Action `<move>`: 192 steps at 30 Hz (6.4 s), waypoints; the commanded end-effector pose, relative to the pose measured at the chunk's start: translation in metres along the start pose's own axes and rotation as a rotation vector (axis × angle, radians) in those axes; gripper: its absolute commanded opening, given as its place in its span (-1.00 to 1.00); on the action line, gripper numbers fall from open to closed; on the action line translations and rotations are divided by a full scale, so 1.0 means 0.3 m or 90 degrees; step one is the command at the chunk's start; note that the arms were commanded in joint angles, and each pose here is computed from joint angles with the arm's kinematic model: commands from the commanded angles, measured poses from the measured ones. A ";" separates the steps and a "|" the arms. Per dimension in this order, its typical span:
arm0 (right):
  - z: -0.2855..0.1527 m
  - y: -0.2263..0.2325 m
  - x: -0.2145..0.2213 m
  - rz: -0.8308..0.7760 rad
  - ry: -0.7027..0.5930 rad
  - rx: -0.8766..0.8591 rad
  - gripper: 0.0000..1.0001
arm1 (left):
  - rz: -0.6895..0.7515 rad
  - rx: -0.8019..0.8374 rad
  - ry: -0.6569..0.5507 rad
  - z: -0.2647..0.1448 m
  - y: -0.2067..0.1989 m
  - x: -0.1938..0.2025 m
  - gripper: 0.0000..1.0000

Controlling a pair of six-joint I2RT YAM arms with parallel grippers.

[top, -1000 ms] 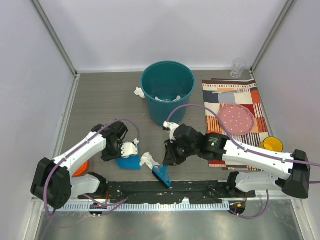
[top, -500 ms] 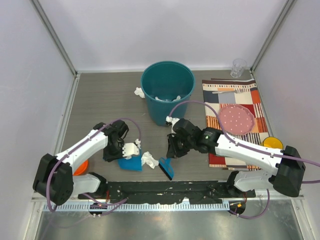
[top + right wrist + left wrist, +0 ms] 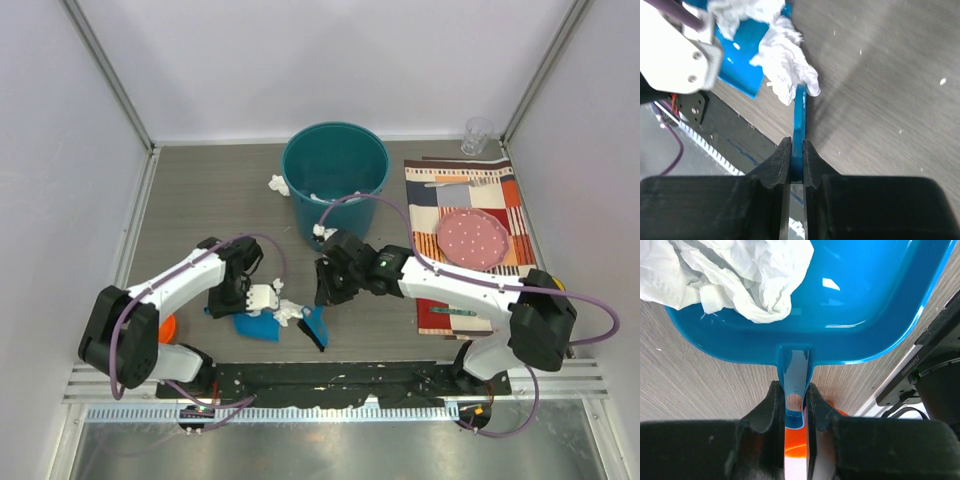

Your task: Sweep away the paper scraps from the table

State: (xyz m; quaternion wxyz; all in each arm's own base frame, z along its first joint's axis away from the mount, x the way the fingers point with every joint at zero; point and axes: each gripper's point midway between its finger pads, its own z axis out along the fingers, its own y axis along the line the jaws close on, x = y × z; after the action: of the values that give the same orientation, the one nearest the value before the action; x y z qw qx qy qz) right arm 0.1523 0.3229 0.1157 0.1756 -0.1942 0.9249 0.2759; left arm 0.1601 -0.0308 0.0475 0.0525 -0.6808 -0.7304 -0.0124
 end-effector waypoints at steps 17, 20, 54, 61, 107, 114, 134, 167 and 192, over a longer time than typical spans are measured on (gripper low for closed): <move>-0.007 0.078 -0.331 -0.041 -0.182 0.044 -0.98 | -0.107 -0.019 -0.183 0.008 0.146 -0.216 -1.00; -0.108 0.001 -0.352 -0.026 -0.223 0.130 -0.99 | -0.140 -0.009 -0.210 0.008 0.159 -0.214 -1.00; -0.351 -0.137 -0.303 -0.033 -0.272 0.247 -0.99 | -0.358 -0.216 -0.323 -0.744 0.489 -0.002 -1.00; -0.327 -0.124 -0.274 -0.036 -0.256 0.218 -0.98 | -0.358 -0.411 -0.326 -1.048 0.680 -0.074 -1.00; 0.122 0.337 -0.836 -0.420 -0.338 0.333 -0.99 | -0.629 -0.533 -0.270 -0.685 0.633 0.403 -1.00; 0.156 0.119 -0.972 -0.379 -0.349 0.462 -0.99 | -0.640 -0.458 -0.236 -0.517 0.594 0.408 -1.00; 0.020 -0.115 -1.095 -0.380 -0.405 0.520 -0.99 | -0.617 -0.329 -0.240 -0.290 0.604 0.335 -1.00; 0.186 0.155 -0.684 -0.815 -0.210 0.179 -0.99 | -0.595 -0.284 -0.226 -0.227 0.547 0.318 -1.00; 0.369 0.012 -1.279 -0.950 -0.387 0.308 -0.99 | -0.595 -0.233 -0.195 -0.137 0.455 0.310 -1.00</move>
State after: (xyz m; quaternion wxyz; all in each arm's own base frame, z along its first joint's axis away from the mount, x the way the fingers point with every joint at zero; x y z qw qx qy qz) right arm 0.5260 0.4735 0.1509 0.5722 -0.5852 0.5653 -0.1023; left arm 0.2961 0.0686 0.0835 -0.1776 -0.2695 -0.9446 -0.0597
